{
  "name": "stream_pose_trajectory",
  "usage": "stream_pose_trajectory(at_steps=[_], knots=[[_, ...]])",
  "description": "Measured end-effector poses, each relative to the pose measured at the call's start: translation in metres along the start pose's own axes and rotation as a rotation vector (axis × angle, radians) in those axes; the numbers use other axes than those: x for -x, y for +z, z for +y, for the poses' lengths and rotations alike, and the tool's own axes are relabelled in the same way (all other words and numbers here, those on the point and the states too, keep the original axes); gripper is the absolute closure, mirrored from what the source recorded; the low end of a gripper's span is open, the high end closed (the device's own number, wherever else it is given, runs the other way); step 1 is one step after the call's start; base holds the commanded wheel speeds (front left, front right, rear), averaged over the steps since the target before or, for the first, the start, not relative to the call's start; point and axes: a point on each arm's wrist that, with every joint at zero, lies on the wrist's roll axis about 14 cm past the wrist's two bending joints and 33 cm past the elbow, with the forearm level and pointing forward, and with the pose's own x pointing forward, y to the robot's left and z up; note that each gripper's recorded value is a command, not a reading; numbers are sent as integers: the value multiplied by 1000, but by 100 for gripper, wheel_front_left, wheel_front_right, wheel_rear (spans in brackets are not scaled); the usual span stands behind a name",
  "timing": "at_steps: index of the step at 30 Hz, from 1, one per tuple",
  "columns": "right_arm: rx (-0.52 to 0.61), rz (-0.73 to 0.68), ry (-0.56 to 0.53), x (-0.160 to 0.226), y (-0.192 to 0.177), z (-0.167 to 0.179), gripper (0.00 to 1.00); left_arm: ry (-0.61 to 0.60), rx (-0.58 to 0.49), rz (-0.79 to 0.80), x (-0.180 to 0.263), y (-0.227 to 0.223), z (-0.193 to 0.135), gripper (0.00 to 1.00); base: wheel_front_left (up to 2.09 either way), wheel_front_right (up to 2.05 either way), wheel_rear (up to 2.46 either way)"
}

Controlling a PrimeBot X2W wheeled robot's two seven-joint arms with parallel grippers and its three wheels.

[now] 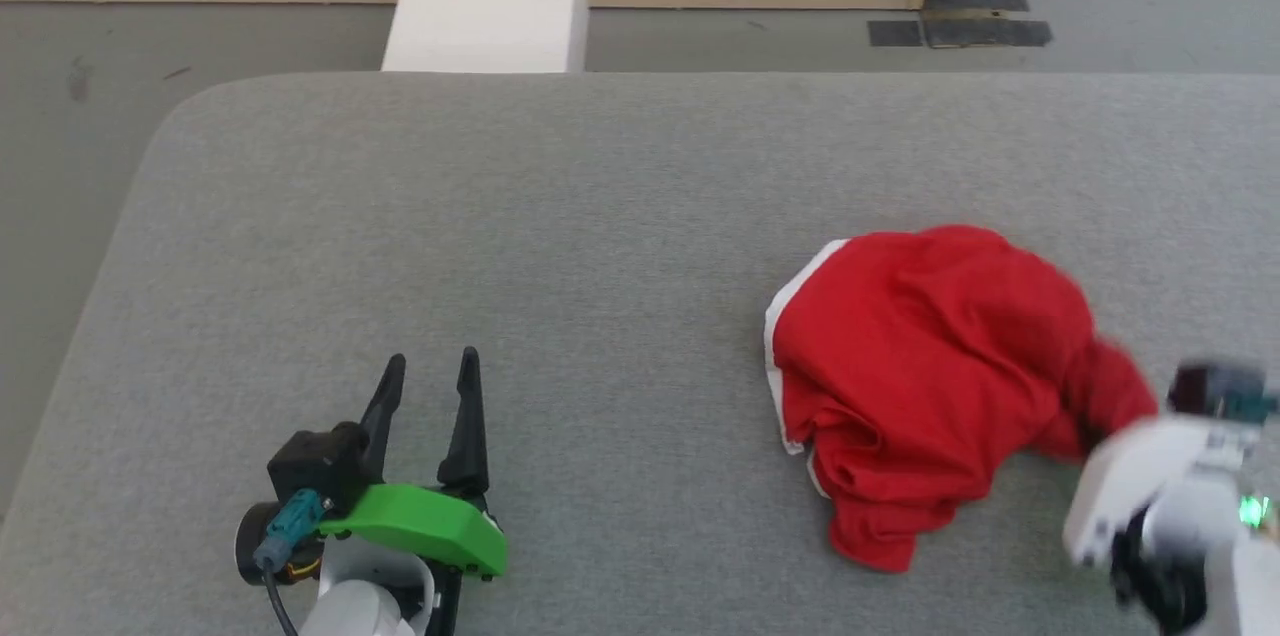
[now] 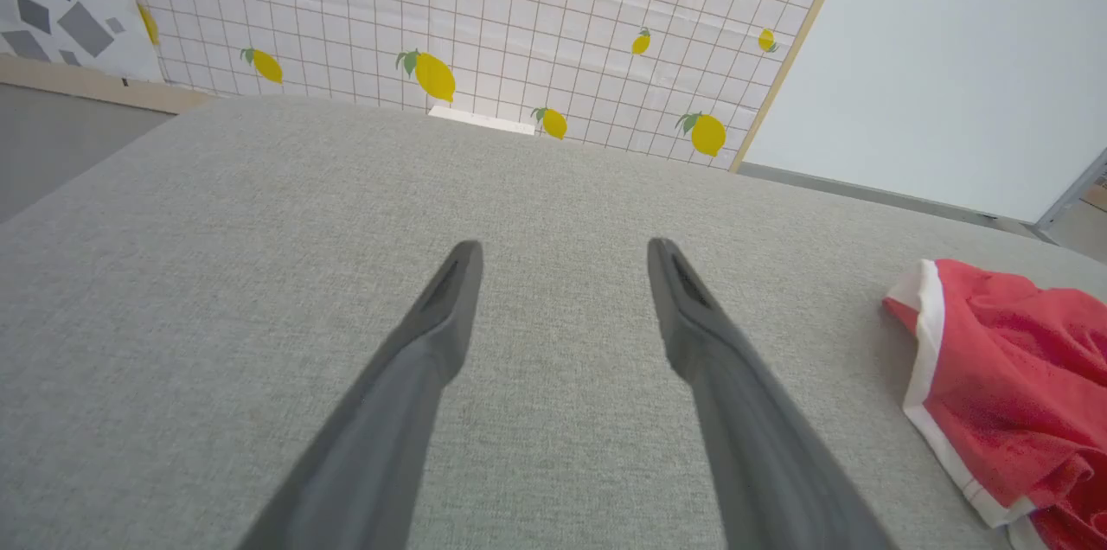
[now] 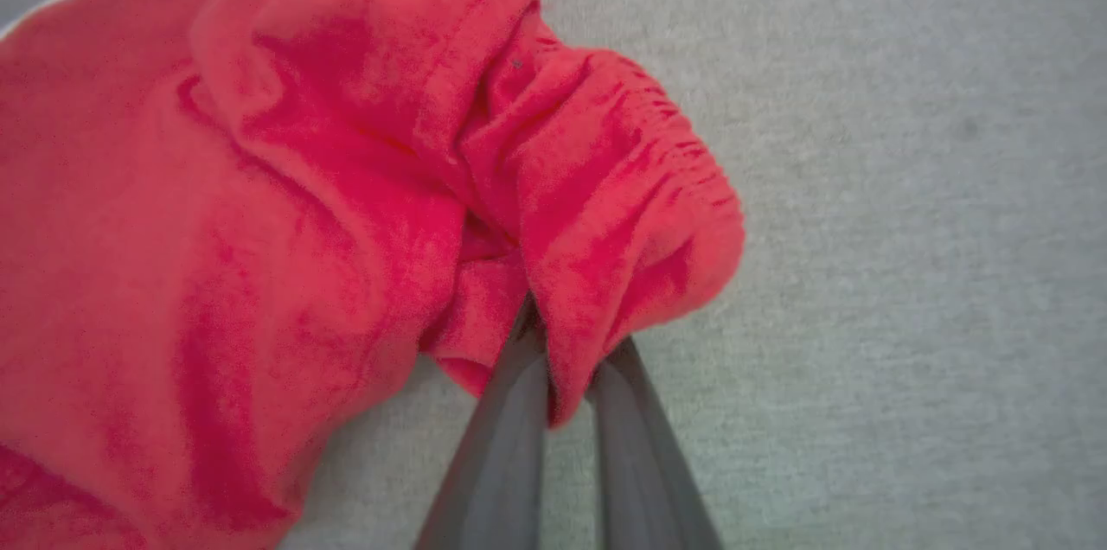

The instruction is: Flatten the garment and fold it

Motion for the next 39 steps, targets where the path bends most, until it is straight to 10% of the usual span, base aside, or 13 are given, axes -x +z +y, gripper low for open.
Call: stream_pose_trajectory(at_steps=[3,5,16,22,34,38,39], knots=[[-56,88,-10,14,-33,-8,100,-20,1,22,-3,-7,-6,0,0,0,0],[-98,47,-9,20,-27,-11,0,-36,3,32,-6,-11,-11,0,0,0,0],[-186,-330,-161,57,27,-70,0,-297,8,150,-50,-19,-98,0,0,0,0],[-211,-297,-208,64,6,-86,0,-402,-75,761,-28,-111,-146,0,0,0,0],[-273,-230,-283,66,-32,-107,0,-501,-88,912,-15,-145,-183,0,0,0,0],[-273,-226,-286,62,-33,-108,0,-525,-98,910,-14,-150,-188,100,0,0,0],[-273,-226,-284,61,-33,-107,0,-529,-98,913,-13,-151,-188,100,0,0,0]])
